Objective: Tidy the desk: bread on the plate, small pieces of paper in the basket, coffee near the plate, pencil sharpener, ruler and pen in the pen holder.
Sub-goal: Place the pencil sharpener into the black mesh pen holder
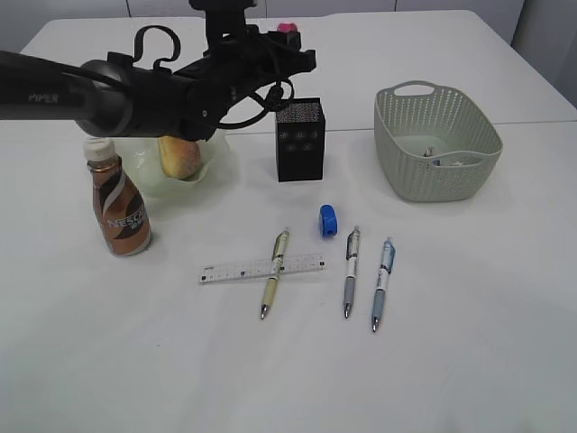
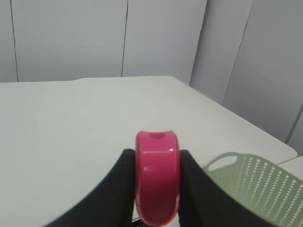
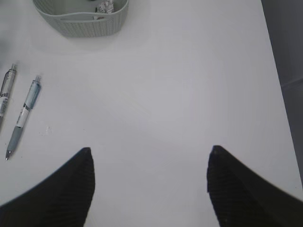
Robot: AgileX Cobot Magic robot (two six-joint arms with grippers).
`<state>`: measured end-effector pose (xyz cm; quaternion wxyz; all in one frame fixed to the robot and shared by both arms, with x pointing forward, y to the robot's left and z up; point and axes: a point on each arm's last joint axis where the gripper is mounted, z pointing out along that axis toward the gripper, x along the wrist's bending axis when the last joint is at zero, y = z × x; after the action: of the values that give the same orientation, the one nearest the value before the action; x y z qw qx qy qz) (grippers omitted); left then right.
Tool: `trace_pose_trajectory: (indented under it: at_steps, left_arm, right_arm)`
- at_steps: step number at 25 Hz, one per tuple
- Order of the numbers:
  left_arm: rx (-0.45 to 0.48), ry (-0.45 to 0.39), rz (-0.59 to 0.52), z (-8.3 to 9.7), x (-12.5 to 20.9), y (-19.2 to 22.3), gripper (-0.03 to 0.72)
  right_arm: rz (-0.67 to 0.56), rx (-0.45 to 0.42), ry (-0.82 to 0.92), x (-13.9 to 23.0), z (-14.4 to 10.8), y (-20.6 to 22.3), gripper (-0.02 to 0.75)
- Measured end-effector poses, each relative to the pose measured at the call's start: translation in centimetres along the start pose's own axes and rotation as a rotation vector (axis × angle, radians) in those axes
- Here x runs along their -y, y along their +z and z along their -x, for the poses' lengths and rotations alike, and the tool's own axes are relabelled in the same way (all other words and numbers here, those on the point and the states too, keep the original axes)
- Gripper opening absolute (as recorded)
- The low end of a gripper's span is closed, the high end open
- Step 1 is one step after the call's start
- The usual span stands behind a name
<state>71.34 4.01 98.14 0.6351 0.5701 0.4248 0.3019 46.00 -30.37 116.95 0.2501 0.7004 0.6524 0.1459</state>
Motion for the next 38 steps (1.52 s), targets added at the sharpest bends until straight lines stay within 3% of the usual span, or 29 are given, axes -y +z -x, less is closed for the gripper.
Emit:
trace_pose_trajectory:
  at_steps: [5,20,38]
  left_arm:
    - [-0.026,-0.024,-0.035,-0.9,1.4,0.2,0.174]
    - [-0.039,-0.045,-0.121,-1.2,3.4,0.3,0.176]
    - [-0.019,0.001,-0.221,-0.4,4.6,1.9,0.178]
  right_arm:
    - [0.0,0.0,0.0,0.0,0.0,0.0,0.574]
    - [0.011,-0.002,0.0,-0.1,0.0,0.0,0.574]
    - [0.017,-0.002,0.0,-0.2,0.0,0.0,0.574]
